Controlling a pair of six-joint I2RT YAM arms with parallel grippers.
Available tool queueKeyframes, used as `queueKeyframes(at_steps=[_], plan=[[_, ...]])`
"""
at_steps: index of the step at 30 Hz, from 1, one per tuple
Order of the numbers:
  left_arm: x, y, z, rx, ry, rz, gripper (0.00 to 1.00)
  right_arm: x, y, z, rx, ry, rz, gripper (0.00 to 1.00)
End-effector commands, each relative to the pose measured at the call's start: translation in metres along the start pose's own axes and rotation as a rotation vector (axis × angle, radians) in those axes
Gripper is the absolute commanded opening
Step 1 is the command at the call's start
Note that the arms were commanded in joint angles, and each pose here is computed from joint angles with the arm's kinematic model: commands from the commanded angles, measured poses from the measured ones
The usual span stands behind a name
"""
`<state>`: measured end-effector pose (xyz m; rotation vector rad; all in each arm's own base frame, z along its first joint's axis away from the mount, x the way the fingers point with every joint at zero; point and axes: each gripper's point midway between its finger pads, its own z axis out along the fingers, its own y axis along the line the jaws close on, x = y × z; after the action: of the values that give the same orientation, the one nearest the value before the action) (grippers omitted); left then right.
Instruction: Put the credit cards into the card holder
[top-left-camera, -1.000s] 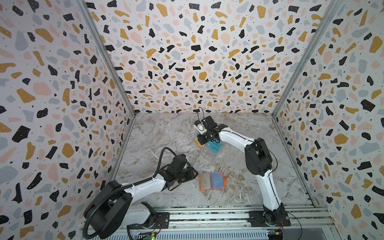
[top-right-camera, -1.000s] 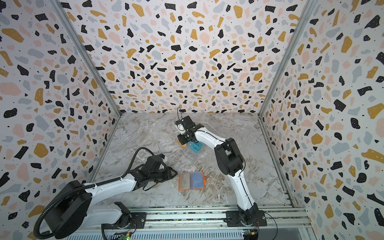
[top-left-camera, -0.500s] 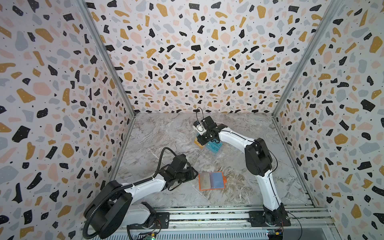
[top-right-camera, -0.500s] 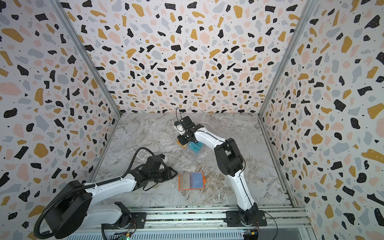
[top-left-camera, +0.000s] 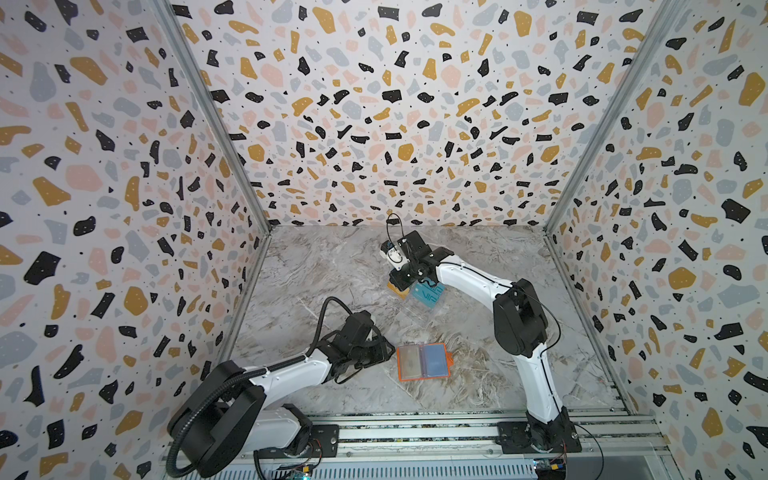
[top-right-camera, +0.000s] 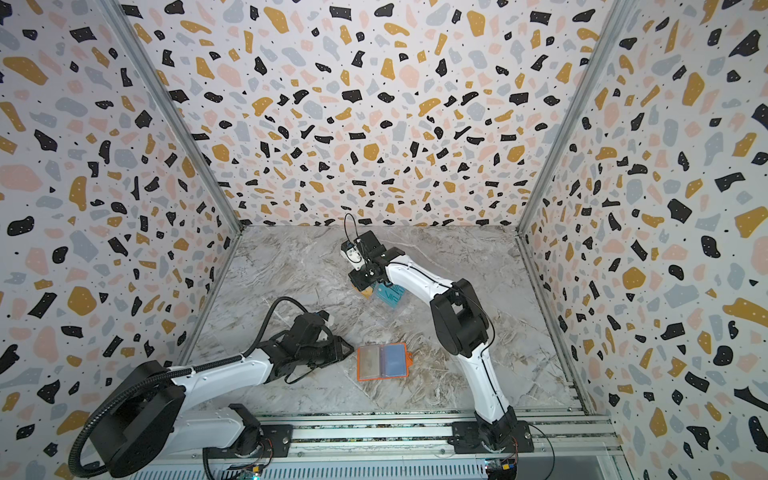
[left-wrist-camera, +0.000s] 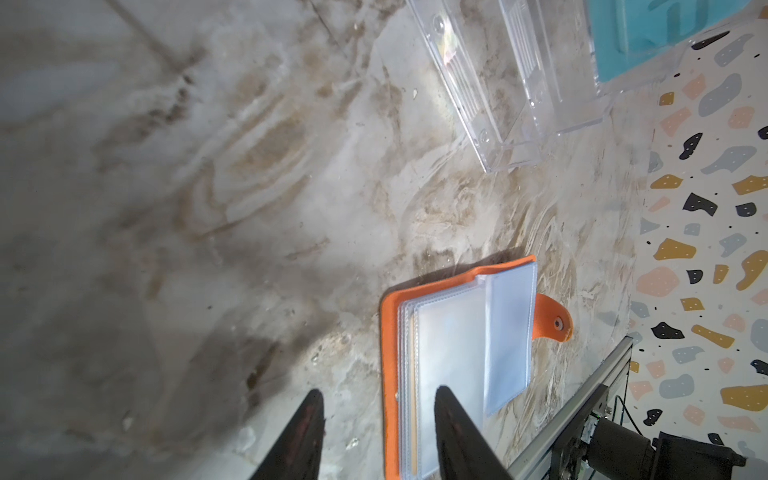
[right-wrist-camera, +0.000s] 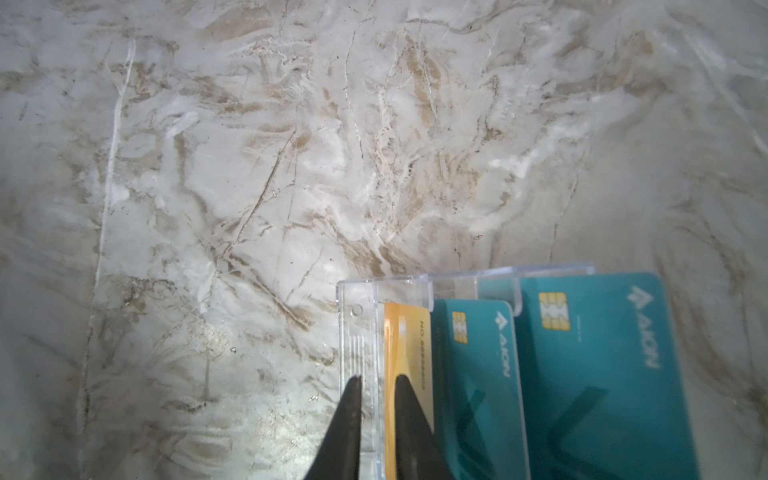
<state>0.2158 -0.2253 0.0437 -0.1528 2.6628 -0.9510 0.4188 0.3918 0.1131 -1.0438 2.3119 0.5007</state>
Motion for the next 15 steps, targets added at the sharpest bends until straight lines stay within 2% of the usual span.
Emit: queueKeyframes(at_steps=[1, 4, 12, 15], plan=[[-0.003, 0.0, 0.0, 0.008, -0.015, 0.012, 0.46, -0.01, 0.002, -0.02, 0.013, -0.02, -0.016, 0.18], [-0.003, 0.0, 0.0, 0.01, -0.015, 0.012, 0.46, -0.007, 0.001, -0.017, 0.018, -0.006, -0.015, 0.2], [-0.002, -0.001, 0.001, 0.014, -0.012, 0.013, 0.46, -0.016, -0.009, -0.03, 0.082, -0.041, -0.029, 0.32], [-0.002, -0.001, 0.001, 0.016, -0.012, 0.013, 0.46, -0.011, -0.014, -0.027, 0.087, -0.023, -0.021, 0.32]])
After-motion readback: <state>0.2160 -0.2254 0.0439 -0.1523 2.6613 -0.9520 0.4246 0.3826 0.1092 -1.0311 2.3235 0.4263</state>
